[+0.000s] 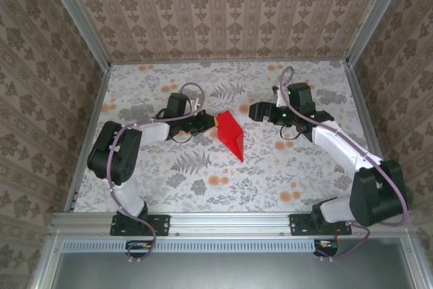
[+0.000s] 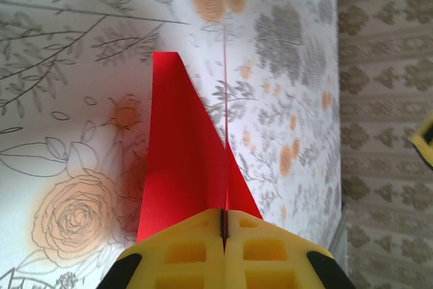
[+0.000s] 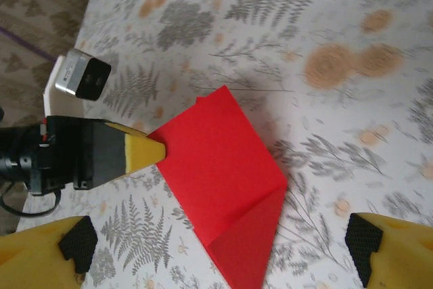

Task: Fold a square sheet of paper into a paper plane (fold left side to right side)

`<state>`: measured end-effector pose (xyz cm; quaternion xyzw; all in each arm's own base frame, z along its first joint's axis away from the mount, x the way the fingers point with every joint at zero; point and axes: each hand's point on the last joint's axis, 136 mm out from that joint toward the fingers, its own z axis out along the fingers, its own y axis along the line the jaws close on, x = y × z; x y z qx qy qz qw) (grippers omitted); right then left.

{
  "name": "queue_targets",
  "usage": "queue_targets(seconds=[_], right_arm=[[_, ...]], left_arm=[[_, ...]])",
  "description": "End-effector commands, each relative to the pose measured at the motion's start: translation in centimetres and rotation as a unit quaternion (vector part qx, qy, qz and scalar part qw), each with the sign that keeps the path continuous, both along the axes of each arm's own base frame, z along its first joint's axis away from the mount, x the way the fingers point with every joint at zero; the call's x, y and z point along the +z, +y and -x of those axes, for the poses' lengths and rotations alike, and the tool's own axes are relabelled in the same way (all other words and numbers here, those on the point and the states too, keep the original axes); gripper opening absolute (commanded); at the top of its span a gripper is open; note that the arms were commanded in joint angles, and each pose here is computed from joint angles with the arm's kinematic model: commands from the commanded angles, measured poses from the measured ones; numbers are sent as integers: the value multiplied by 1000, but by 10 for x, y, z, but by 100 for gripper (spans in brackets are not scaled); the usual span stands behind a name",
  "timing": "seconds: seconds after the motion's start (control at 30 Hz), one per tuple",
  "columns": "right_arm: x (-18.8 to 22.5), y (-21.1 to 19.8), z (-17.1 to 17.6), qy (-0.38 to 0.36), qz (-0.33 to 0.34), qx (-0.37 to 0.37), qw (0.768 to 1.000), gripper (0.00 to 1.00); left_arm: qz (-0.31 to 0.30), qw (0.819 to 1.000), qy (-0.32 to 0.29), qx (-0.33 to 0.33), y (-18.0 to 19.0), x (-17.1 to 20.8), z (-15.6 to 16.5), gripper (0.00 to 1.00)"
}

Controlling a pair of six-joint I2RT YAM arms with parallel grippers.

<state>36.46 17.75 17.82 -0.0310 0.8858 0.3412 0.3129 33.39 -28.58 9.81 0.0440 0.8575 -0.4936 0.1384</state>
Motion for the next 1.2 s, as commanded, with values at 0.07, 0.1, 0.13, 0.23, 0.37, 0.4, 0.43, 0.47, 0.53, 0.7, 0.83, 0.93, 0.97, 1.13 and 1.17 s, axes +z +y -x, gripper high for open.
queue_targets(seconds=[0.07,0.1,0.13,0.23,0.37,0.4,0.43,0.47,0.53,0.7,0.83,0.93,0.97,1.13,1.17], right_arm=[[-14,44,-3,16,-70,147,986,89],[-20,46,-4,20,-70,156,985,89],[-26,48,-5,25,-70,165,983,88],[-41,55,-4,40,-83,193,977,85],[-61,69,2,66,-101,227,967,77],[-64,72,4,68,-105,233,964,76],[-66,76,6,71,-112,240,962,74],[-68,79,8,73,-118,246,959,73],[-71,84,11,77,-126,256,955,69],[-73,87,19,85,-141,270,949,57],[-70,86,25,86,-141,276,947,42],[-69,82,26,84,-131,272,950,24],[-70,80,27,86,-125,267,952,12],[-69,74,27,100,-100,239,961,0],[-70,71,26,107,-91,227,964,0]], left_arm=[[32,986,-52,-155,1,26,44,0],[34,984,-52,-168,2,26,48,0],[38,983,-53,-174,4,26,50,0],[53,978,-62,-190,5,30,52,0],[63,976,-69,-199,2,32,51,0],[64,975,-69,-201,1,32,51,0],[65,975,-68,-202,1,31,51,0],[68,974,-68,-204,0,31,51,0],[67,974,-65,-206,0,30,52,0],[64,974,-60,-209,0,25,52,0],[61,974,-57,-211,-2,21,50,0],[56,974,-56,-212,-2,18,48,0],[54,974,-55,-213,-2,17,48,0],[22,977,-64,-201,1,17,39,37],[9,978,-75,-195,2,21,35,45]])
